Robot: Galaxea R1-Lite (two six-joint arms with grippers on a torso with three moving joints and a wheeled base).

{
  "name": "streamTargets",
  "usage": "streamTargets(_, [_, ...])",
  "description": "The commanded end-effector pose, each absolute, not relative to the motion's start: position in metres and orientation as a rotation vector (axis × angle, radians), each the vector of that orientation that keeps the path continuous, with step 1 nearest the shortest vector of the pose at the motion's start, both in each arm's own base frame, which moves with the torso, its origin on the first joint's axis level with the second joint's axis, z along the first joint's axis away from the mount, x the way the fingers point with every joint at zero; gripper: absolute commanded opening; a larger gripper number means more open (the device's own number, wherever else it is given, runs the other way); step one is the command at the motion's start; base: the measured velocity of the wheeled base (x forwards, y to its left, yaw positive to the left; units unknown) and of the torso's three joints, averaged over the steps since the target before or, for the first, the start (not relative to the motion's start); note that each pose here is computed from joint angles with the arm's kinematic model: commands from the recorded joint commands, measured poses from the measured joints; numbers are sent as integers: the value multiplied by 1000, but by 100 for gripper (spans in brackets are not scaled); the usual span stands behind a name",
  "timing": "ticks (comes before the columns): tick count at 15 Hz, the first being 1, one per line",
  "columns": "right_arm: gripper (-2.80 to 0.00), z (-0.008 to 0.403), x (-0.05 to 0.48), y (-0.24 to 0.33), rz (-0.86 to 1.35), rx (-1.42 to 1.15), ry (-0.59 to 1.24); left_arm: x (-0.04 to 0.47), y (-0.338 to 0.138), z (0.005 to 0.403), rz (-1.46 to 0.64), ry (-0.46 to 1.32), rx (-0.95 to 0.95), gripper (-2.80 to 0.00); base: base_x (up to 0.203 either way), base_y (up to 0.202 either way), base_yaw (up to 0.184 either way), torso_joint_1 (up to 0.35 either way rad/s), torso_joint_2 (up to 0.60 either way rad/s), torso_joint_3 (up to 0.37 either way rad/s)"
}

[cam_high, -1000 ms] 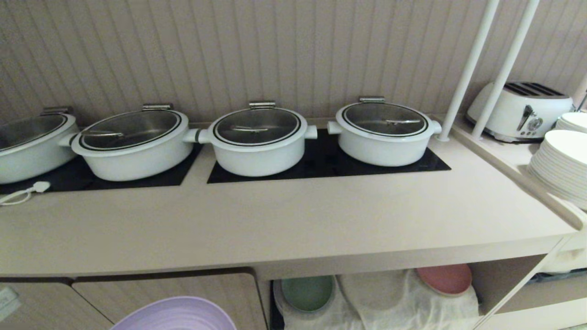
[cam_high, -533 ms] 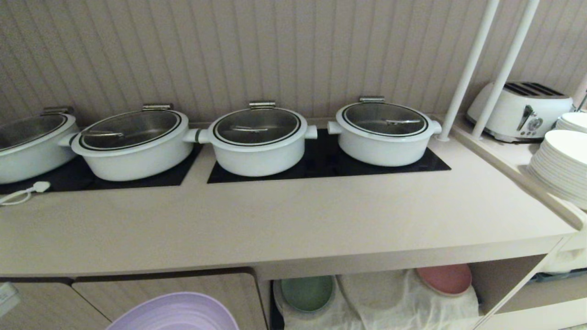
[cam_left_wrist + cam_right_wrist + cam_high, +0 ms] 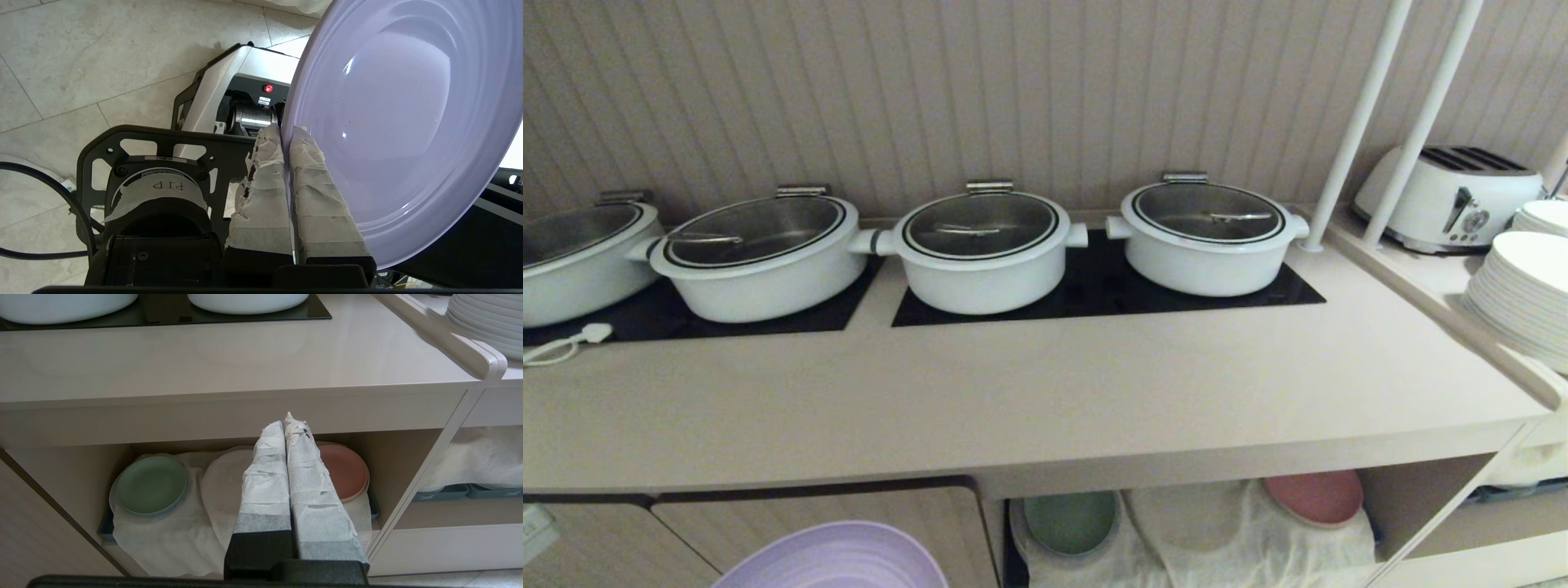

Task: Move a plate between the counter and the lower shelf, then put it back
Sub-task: Put the plate in the cupboard

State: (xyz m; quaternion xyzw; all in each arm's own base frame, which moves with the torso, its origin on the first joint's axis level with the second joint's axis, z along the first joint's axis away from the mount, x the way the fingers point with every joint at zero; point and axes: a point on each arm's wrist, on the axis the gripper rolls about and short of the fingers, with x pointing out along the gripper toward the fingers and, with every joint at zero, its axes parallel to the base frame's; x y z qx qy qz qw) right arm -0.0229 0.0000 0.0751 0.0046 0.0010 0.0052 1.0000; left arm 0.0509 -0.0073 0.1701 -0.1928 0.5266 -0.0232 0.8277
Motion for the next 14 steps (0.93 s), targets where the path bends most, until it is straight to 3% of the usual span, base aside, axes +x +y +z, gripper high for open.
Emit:
streamTargets(1, [-280,75,-23,0,11,9,3,51,-7,170,-51,1122,-412,-280,0,0,0,0,0,0])
streamTargets(14, [-280,75,-23,0,12,9,3,51,-8,169,-69,1135,-421,-280,0,0,0,0,0,0])
